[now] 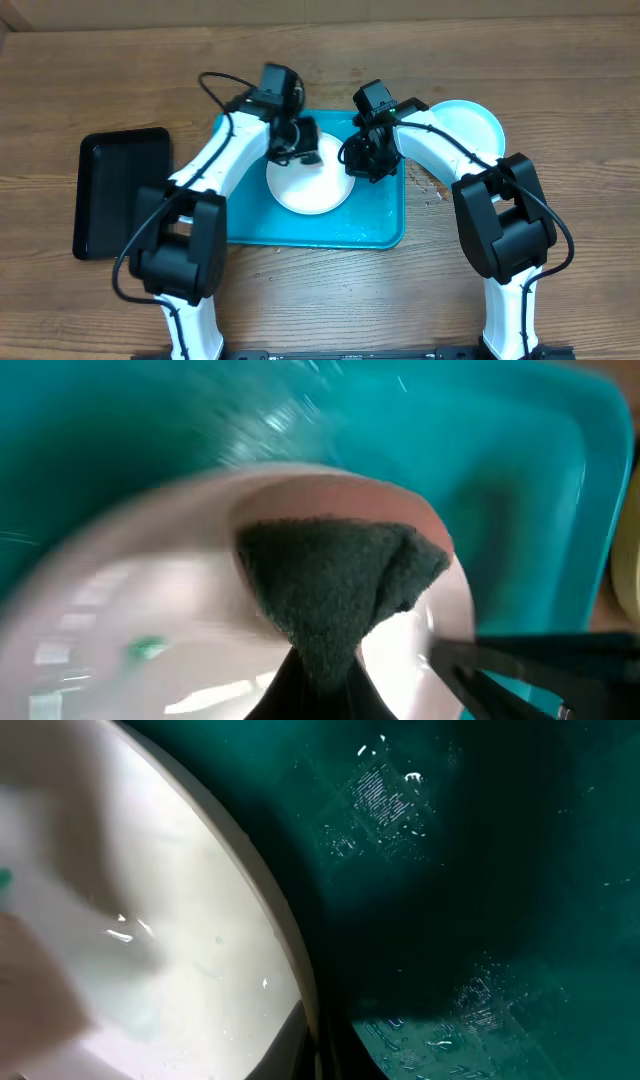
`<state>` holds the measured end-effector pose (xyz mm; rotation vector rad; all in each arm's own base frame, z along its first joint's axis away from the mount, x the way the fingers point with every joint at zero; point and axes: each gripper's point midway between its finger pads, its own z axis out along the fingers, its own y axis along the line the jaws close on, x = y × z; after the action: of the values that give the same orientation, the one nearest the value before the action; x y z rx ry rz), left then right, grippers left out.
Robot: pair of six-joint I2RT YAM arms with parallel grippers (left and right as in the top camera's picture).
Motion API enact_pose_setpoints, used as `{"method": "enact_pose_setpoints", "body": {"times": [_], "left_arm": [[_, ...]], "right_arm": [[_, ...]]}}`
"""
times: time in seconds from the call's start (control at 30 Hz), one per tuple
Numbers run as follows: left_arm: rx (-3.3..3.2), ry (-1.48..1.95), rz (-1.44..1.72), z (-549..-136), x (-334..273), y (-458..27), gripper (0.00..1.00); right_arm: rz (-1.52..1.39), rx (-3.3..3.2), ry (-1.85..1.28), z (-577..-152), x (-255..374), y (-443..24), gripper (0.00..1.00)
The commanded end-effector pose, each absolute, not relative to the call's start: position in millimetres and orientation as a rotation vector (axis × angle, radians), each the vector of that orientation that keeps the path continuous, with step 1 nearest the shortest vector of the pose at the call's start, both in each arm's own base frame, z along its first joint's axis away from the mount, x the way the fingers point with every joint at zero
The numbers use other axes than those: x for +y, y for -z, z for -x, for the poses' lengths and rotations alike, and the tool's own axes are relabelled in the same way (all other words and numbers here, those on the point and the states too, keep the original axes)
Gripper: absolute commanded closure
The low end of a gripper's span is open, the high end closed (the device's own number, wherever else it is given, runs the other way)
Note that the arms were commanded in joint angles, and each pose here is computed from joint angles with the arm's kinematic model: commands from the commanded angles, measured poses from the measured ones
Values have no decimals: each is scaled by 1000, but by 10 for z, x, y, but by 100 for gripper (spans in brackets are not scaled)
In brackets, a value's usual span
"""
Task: Clean dirty plates on tray and stack at the side
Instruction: 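Scrub the pink plate with the sponge in the left gripper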
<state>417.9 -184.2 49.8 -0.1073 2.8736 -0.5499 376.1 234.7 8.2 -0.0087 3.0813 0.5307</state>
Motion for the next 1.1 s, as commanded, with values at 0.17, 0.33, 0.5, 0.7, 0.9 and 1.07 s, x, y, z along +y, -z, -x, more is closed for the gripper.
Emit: {"method": "enact_pose_setpoints", "body": {"times": [0.17,0.33,0.5,0.7,0.9,1.07], "left_arm": [[3004,113,137,-4020,-1463,235,96],[2897,-377,193,-4135,-792,217,96],[2735,-719,209,-4247,-373,2,96],[2579,-882,237,-4336,-166,-420,96],[2557,-482,307,-4401,-499,-994,96],[2790,275,63,-4188,-1487,-839,96]], "right_arm": [[-20,3077,-439,-3801,2206,-45,96],[-21,3083,-435,-3788,2199,-43,96],[-23,3091,-431,-3770,2191,-40,96],[-23,3091,-431,-3770,2191,-40,96],[-21,3085,-435,-3785,2198,-42,96],[-18,3068,-444,-3822,2215,-49,96]]}}
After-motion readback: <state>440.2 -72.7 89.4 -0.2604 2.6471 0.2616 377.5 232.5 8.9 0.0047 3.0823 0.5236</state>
